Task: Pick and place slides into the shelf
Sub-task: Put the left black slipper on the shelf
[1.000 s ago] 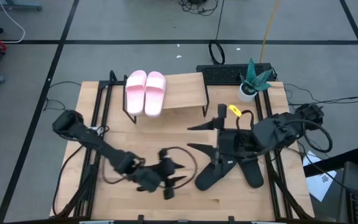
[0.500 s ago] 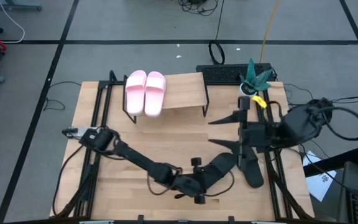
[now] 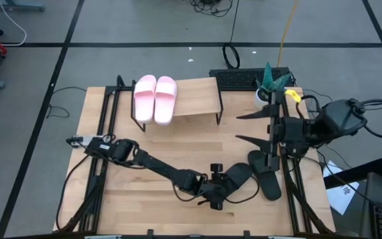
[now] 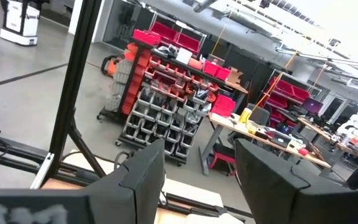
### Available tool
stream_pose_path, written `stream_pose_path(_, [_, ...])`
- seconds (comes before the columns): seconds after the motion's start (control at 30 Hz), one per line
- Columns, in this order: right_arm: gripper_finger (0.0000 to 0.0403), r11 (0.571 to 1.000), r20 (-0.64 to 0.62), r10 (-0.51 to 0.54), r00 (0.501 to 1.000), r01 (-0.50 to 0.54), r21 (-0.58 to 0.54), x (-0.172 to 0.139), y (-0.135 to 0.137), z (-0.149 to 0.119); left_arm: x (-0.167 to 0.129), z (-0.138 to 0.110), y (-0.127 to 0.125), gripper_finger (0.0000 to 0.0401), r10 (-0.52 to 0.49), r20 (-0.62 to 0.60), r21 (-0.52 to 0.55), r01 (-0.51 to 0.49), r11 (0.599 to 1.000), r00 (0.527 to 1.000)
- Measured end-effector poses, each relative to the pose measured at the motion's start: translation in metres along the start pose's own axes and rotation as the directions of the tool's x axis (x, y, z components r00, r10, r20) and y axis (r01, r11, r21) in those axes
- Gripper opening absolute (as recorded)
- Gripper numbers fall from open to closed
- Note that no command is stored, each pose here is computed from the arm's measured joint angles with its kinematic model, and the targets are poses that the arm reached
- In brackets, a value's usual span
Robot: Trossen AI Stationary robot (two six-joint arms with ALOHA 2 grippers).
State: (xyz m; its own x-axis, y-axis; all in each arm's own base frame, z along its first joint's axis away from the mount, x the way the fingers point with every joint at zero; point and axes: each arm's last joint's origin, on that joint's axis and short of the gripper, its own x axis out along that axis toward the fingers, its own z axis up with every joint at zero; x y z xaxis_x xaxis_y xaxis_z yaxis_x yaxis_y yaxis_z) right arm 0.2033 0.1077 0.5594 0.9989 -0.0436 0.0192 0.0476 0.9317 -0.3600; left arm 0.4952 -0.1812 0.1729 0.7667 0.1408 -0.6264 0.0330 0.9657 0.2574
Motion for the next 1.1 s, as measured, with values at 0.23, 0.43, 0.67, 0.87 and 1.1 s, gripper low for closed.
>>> stream_pose_path(0.23, [0.0187,1.0,-0.02,0.008,1.0,-0.008,-0.014,0.002,0.002,-0.003,0.003,0.0,0.009,0.0172,0.059,-0.01,0.002,-0.059,0.998,0.998])
stream_pose_path(0.43, [0.0187,0.999,-0.056,0.013,0.998,-0.016,-0.044,0.01,0.011,-0.013,0.006,0.0,0.017,0.0172,0.071,-0.01,0.02,-0.071,0.997,0.997])
stream_pose_path(0.67, [0.0187,0.996,-0.059,-0.017,0.998,0.012,-0.091,0.018,0.018,-0.021,0.008,0.001,0.02,0.0172,0.069,-0.002,0.042,-0.069,0.997,0.998])
stream_pose_path(0.87, [0.0187,0.995,-0.043,-0.024,0.999,0.019,-0.1,0.019,0.018,-0.02,0.017,-0.005,0.018,0.0172,0.072,-0.006,0.062,-0.071,0.996,0.997])
stream_pose_path(1.1, [0.0187,0.994,-0.027,-0.03,0.999,0.027,-0.106,0.017,0.017,-0.018,0.026,-0.009,0.02,0.0172,0.109,0.003,0.103,-0.109,0.989,0.994])
